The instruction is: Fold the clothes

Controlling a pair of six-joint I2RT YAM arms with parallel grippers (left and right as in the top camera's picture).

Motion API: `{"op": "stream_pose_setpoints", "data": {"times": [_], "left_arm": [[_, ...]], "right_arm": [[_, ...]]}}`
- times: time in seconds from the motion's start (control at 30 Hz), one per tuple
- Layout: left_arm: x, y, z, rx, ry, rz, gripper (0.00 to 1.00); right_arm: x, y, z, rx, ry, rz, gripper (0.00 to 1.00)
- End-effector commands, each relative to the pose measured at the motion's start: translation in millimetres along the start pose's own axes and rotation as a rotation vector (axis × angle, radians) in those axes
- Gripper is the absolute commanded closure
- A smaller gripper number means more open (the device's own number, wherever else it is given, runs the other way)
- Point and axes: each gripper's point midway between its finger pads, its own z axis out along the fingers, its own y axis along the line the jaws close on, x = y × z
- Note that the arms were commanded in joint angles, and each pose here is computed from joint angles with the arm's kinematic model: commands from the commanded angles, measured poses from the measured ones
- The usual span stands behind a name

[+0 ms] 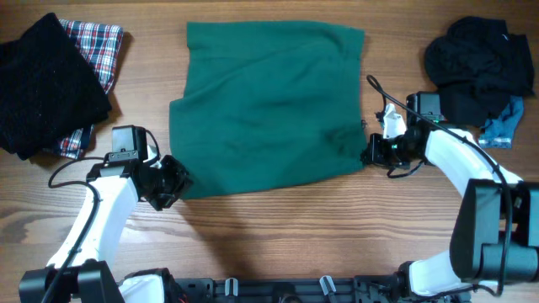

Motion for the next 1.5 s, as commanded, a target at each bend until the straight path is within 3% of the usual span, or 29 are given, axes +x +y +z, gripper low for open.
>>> {"op": "stream_pose_setpoints", "data": {"times": [0.0, 0.07, 0.1, 0.17, 0.23, 0.43, 0.67, 0.87, 1.1, 1.2, 1.33, 1.47], "left_arm": [[0, 11, 2, -0.048, -0.004, -0.013, 0.78], [-6, 26, 1, -0.127, -0.045, -0.017, 0.37], [-10, 32, -1, -0.16, -0.068, -0.017, 0.28], [-15, 34, -1, -0.169, -0.092, -0.018, 0.18], [-20, 30, -2, -0.141, -0.102, -0.017, 0.16], [-25, 0, 6, 0.051, -0.095, 0.077, 0.28], [-11, 16, 17, 0.025, -0.054, 0.062, 0.36], [-6, 18, 19, 0.032, -0.038, 0.057, 0.49], [-3, 15, 19, 0.051, -0.023, 0.054, 0.73], [-3, 14, 19, 0.057, -0.02, 0.055, 0.88], [-5, 7, 10, 0.082, -0.052, 0.074, 0.96], [-5, -7, -18, 0.129, -0.119, 0.113, 0.96]], "right_arm": [[-6, 9, -18, -0.015, -0.059, 0.005, 0.96], [-7, 9, -17, -0.015, -0.062, 0.0, 0.96], [-8, 9, -17, -0.015, -0.063, -0.007, 0.96], [-9, 9, -18, -0.015, -0.069, -0.017, 0.96], [-10, 9, -18, -0.015, -0.072, -0.025, 0.96], [-14, 9, -18, -0.015, -0.087, -0.033, 0.96], [-17, 10, -18, -0.016, -0.1, -0.038, 0.96], [-17, 10, -18, -0.016, -0.1, -0.038, 0.96], [-17, 10, -18, -0.016, -0.1, -0.038, 0.96], [-17, 10, -18, -0.016, -0.099, -0.038, 0.96], [-12, 10, -20, -0.015, -0.085, -0.028, 0.96], [-6, 12, -33, 0.002, -0.09, 0.073, 0.96]]}}
